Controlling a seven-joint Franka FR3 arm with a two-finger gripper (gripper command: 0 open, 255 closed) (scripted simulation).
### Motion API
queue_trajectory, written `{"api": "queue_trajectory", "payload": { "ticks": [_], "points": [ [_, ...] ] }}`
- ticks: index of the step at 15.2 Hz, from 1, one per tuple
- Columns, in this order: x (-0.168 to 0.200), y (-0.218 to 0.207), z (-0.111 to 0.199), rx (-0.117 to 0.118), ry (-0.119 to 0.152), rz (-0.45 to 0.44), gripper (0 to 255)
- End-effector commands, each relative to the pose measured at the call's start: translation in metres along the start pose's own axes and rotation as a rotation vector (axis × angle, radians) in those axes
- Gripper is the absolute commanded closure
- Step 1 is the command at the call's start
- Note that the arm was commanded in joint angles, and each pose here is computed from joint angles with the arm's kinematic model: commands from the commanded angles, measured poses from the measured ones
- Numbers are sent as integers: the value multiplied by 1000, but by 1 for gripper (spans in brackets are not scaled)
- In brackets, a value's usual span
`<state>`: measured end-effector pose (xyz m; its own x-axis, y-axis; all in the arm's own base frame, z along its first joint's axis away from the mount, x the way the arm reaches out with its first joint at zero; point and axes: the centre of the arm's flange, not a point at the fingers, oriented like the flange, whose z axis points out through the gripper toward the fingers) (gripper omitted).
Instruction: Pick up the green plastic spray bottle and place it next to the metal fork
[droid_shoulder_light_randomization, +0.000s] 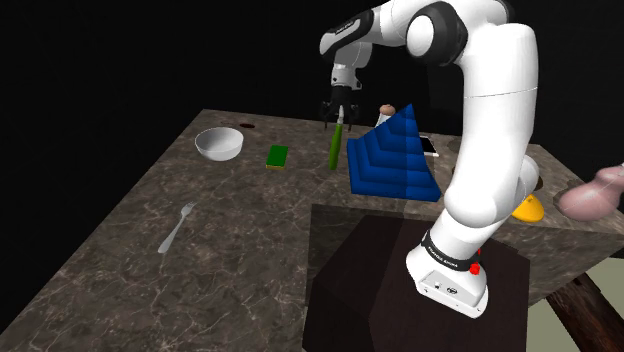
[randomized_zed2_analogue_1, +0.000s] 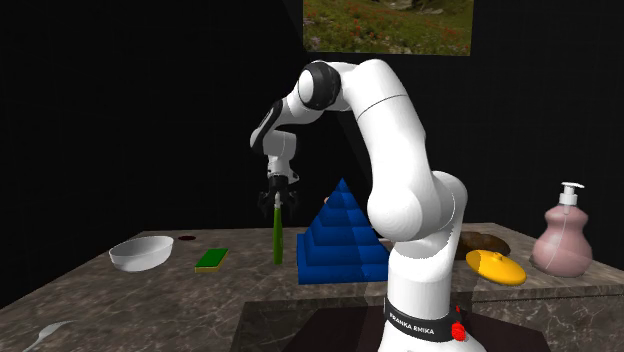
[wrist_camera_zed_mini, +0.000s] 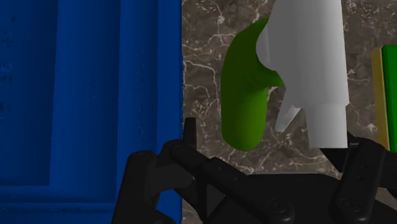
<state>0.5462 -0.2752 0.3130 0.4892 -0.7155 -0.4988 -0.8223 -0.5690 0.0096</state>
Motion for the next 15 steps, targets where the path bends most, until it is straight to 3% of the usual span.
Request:
{"api": "queue_trajectory", "payload": {
  "ticks": [1, 4, 11, 12, 15],
  "points": [
    [1, 0, 10, 1, 0, 1, 0],
    [1, 0, 24, 1, 0, 1, 0],
    [1, 0, 24, 1, 0, 1, 0],
    [1, 0, 24, 1, 0, 1, 255],
    [1, 0, 24, 1, 0, 1, 255]
  ]
}}
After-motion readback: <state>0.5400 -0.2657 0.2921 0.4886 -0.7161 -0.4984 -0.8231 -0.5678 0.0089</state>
